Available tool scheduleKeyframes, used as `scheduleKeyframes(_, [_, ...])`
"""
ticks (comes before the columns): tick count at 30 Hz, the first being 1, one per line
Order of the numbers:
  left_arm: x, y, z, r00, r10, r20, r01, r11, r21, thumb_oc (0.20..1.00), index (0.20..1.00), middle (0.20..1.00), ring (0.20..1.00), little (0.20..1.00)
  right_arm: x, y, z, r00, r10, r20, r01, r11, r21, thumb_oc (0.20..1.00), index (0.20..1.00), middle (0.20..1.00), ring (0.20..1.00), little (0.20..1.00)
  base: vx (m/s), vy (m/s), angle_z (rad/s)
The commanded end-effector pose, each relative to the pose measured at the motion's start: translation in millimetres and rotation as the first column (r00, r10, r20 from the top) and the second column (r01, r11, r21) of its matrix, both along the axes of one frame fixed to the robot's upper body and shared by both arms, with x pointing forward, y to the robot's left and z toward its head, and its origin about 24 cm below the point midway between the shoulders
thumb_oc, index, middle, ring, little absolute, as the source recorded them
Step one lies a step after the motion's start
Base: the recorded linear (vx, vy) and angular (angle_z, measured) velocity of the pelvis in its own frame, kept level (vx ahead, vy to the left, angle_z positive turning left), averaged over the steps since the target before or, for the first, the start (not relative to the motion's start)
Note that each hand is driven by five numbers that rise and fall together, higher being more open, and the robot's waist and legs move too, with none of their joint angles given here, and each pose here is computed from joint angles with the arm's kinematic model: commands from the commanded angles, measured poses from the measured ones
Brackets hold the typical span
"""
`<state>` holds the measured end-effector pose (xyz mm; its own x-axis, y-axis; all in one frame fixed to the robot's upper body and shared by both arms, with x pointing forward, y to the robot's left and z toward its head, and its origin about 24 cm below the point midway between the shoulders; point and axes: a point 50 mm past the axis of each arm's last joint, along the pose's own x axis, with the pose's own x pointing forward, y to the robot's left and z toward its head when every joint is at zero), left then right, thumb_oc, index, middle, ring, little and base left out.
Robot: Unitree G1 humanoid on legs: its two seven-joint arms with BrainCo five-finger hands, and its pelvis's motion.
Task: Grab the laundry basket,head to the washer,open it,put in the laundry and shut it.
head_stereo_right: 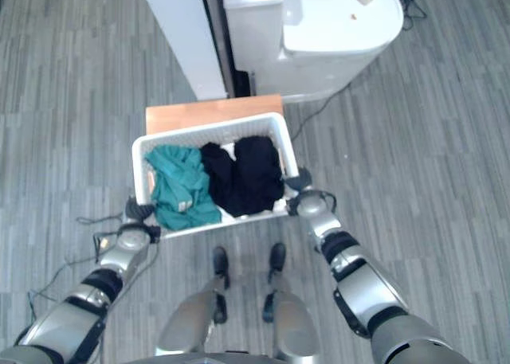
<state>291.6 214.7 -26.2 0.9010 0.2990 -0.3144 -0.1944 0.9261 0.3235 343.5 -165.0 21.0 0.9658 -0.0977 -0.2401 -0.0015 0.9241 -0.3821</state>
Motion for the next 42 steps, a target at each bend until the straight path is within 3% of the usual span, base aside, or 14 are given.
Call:
scheduleKeyframes(1, [-5,-13,11,0.991,-0.03,0.129,0.043,0.994,-0.096,0.2,0.2,0.2,0.2,0.2,-21,28,-3,0.988,0.14,0.069,-0.148,0.981,0.127,0.2,0.2,0.2,0.2,0.2,0.03,-0.017,0.02])
scheduleKeyframes(9, [-44,-10,15,0.982,-0.059,0.182,0.091,0.982,-0.168,0.2,0.2,0.2,0.2,0.2,-63,-13,5,0.979,0.121,0.165,-0.135,0.988,0.073,0.2,0.2,0.2,0.2,0.2,0.04,-0.033,-0.01])
scheduleKeyframes(16, [-73,-15,14,0.978,-0.124,0.169,0.158,0.965,-0.209,0.2,0.2,0.2,0.2,0.2,-104,-38,9,0.977,0.054,0.204,-0.078,0.991,0.111,0.2,0.2,0.2,0.2,0.2,0.0,-0.075,-0.11])
scheduleKeyframes(23, [-76,-27,18,0.97,-0.141,0.199,0.188,0.951,-0.245,0.2,0.2,0.2,0.2,0.2,-112,-43,12,0.975,0.049,0.217,-0.074,0.992,0.107,0.2,0.2,0.2,0.2,0.2,-0.02,0.026,-0.53])
scheduleKeyframes(28, [-71,-30,31,0.949,-0.207,0.238,0.254,0.949,-0.186,0.2,0.2,0.2,0.2,0.2,-116,-52,18,0.97,0.018,0.241,-0.047,0.993,0.112,0.2,0.2,0.2,0.2,0.2,-0.01,0.104,-0.75])
scheduleKeyframes(35, [-61,-22,50,0.929,-0.19,0.316,0.246,0.959,-0.145,0.2,0.2,0.2,0.2,0.2,-111,-34,29,0.949,0.046,0.311,-0.098,0.983,0.155,0.2,0.2,0.2,0.2,0.2,-0.04,-0.053,-1.85])
scheduleKeyframes(42, [-69,-30,38,0.932,-0.247,0.265,0.294,0.942,-0.159,0.2,0.2,0.2,0.2,0.2,-119,-44,28,0.954,0.033,0.299,-0.081,0.985,0.15,0.2,0.2,0.2,0.2,0.2,0.17,-0.21,-1.29])
